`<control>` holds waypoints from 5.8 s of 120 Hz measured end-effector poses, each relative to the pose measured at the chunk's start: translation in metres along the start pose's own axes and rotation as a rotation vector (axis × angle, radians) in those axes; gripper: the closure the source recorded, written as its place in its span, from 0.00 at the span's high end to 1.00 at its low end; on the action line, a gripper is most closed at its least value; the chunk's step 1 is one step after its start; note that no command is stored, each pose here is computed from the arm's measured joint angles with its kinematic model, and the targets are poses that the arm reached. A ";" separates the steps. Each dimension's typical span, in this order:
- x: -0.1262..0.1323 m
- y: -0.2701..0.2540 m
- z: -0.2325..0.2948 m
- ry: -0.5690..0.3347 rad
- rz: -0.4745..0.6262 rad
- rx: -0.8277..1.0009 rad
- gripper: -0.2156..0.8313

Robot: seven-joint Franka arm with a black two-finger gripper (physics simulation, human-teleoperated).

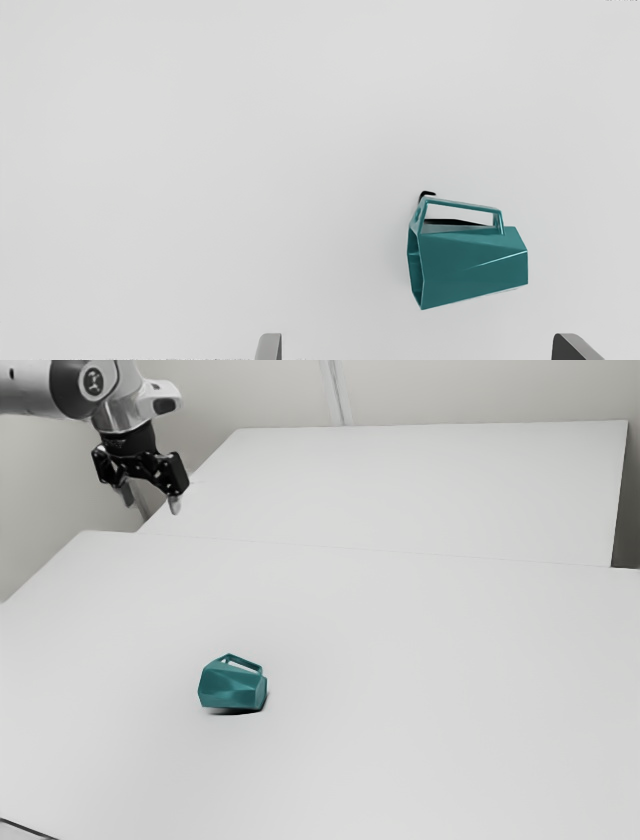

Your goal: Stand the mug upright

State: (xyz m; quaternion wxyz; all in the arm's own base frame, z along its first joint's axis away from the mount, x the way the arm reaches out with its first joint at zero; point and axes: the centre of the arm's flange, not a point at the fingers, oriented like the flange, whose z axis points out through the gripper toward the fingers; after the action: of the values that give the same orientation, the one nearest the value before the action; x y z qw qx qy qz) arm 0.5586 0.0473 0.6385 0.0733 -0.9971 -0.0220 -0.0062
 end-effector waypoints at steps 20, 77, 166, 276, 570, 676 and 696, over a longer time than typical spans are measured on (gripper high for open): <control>0.003 -0.028 0.020 -0.026 -0.047 -0.001 0.78; -0.069 -0.030 0.127 -0.023 -0.179 -0.222 0.78; -0.155 -0.072 0.294 0.075 -0.479 -0.825 0.77; -0.120 -0.066 0.347 0.129 -0.172 -0.918 0.77; -0.012 0.056 0.236 0.111 0.327 -0.222 0.04; -0.001 0.074 0.271 0.090 0.078 -0.146 0.27; -0.001 0.072 0.257 0.110 0.057 -0.149 0.55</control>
State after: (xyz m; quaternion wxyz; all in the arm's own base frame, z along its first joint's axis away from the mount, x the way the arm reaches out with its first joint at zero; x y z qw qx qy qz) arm 0.5631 0.0138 0.3737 0.0003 -0.9981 0.0108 -0.0606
